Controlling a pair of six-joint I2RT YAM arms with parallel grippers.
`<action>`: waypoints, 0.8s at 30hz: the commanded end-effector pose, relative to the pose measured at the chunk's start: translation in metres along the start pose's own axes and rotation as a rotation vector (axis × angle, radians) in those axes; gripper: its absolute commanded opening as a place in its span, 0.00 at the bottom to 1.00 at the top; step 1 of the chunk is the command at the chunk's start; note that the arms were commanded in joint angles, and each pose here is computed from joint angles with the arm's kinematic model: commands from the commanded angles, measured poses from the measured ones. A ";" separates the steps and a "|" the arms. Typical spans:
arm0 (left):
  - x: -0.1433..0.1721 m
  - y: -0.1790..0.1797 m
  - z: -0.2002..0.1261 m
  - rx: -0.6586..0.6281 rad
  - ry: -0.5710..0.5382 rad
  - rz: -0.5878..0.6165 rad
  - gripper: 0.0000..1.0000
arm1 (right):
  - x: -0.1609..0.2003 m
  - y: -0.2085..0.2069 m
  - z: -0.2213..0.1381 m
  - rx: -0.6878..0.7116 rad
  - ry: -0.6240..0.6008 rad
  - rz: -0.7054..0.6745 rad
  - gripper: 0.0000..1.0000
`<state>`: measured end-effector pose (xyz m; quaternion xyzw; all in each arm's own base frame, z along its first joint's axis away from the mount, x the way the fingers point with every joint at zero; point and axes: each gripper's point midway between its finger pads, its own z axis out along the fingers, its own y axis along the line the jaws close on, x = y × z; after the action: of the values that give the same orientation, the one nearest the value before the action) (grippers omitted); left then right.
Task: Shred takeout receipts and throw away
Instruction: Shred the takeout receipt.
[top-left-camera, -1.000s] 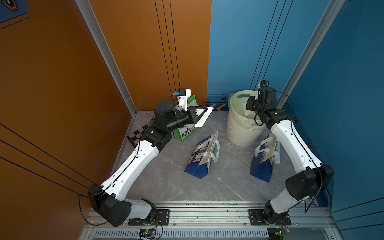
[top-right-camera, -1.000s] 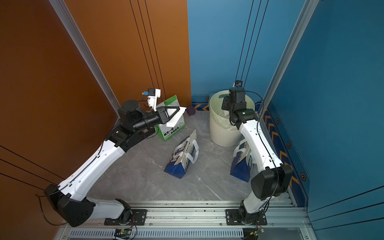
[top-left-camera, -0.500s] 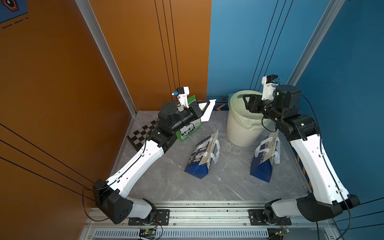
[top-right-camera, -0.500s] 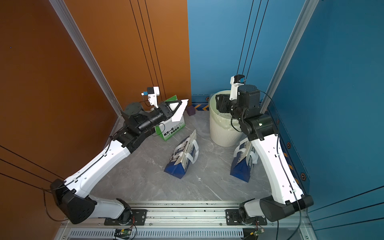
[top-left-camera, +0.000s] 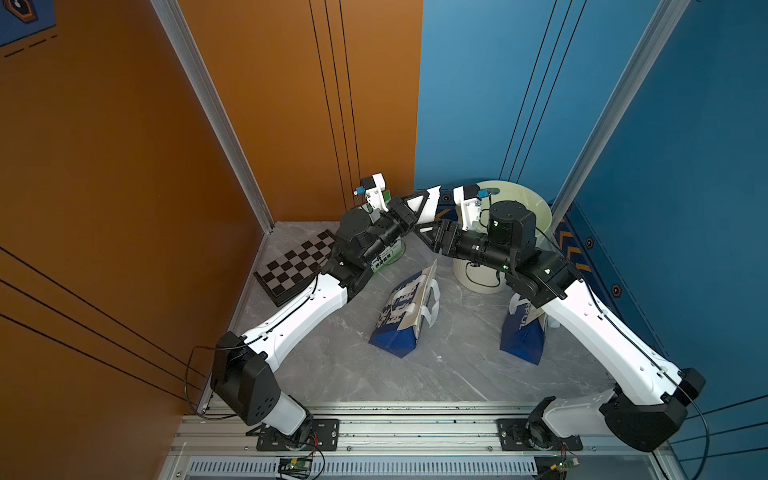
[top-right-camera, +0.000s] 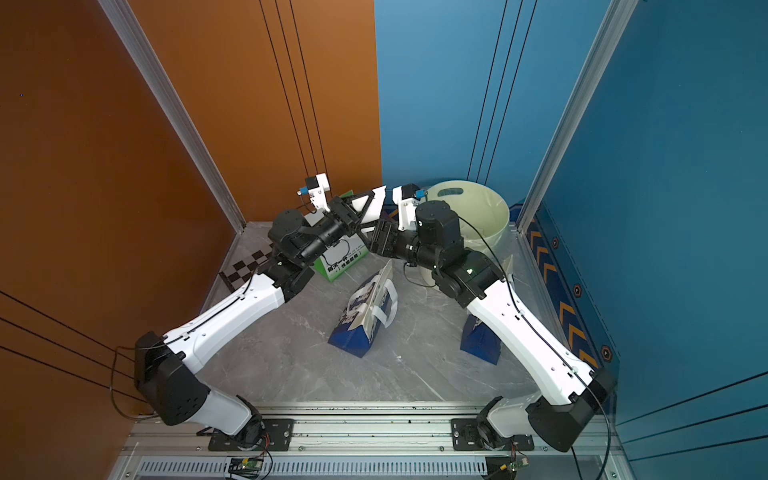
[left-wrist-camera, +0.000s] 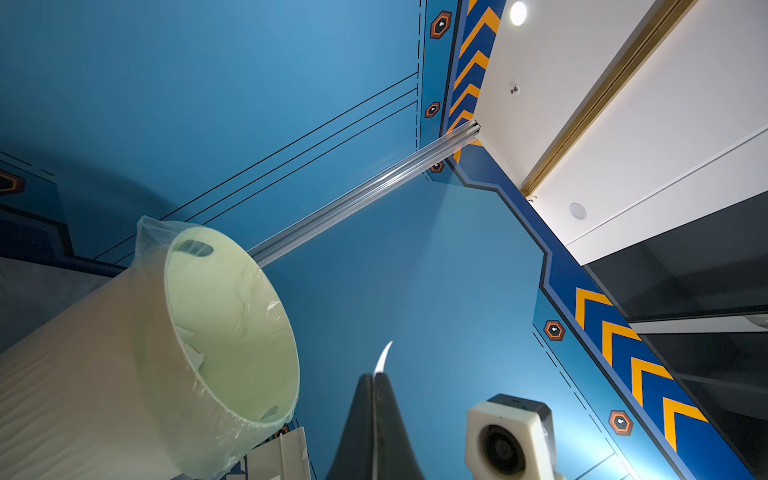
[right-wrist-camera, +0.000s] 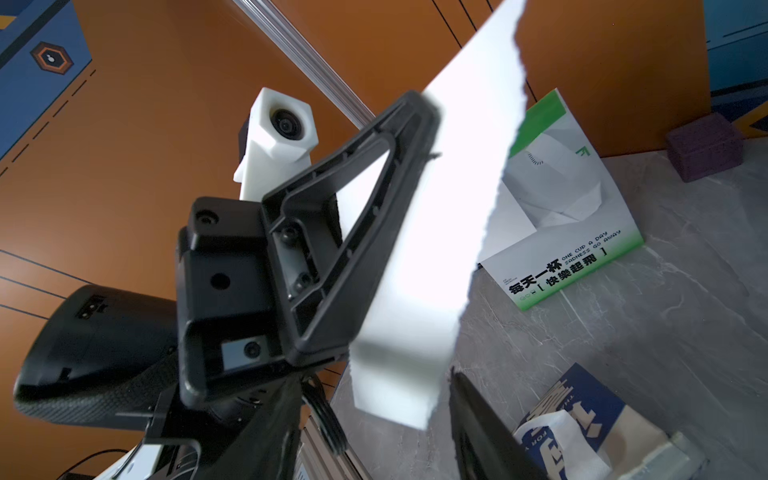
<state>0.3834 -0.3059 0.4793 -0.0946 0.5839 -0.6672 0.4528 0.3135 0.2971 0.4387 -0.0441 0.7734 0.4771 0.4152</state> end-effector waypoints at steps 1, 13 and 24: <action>-0.008 -0.017 0.000 0.054 -0.042 0.006 0.00 | -0.018 0.010 -0.002 -0.034 -0.086 0.038 0.54; -0.005 -0.018 -0.001 0.061 -0.043 0.013 0.00 | -0.031 0.005 0.007 -0.060 -0.173 0.085 0.03; -0.020 -0.007 -0.011 0.030 -0.069 0.116 0.44 | -0.029 0.009 -0.005 -0.105 -0.155 0.023 0.00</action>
<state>0.3871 -0.2944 0.4835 -0.0953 0.5683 -0.6555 0.4881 0.3361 0.2969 0.4464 0.0081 0.7310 0.5173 0.4449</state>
